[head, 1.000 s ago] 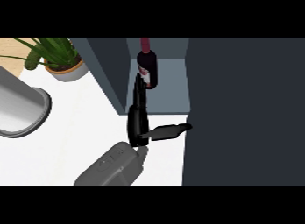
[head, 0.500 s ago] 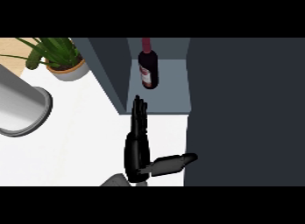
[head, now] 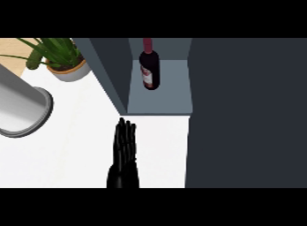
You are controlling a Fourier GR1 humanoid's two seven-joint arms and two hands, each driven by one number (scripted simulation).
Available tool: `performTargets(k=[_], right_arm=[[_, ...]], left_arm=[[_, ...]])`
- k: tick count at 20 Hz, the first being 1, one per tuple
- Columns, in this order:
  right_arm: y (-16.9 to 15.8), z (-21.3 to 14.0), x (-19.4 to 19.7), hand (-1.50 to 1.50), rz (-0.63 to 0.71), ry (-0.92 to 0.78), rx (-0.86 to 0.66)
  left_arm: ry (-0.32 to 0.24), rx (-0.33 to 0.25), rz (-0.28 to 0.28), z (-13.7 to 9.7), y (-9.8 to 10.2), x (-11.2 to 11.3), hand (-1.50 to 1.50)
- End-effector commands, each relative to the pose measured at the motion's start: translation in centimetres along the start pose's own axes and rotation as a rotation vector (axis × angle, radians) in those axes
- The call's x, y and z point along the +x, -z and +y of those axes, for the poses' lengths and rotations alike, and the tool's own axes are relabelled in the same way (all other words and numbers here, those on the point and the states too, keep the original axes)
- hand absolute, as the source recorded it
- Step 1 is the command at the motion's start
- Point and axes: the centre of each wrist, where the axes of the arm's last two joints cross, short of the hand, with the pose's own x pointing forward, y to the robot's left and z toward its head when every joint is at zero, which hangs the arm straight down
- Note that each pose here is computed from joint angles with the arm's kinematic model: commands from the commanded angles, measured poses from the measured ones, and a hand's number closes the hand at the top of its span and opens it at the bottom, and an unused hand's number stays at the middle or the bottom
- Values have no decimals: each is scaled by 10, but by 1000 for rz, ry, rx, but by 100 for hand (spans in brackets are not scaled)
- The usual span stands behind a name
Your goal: Pick up the wine, place it into the cabinet and close the cabinet
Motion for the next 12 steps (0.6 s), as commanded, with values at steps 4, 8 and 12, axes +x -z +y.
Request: performTargets(k=[4,8,12], right_arm=[[-27,21,21,-150,-13,82,125],[-11,13,16,150,52,53,168],[-28,13,12,150,13,12,222]], left_arm=[[-4,-58,-10,15,-21,28,-150],[-6,-90,3,51,-25,49,-150],[-20,-134,-8,56,-28,55,-150]])
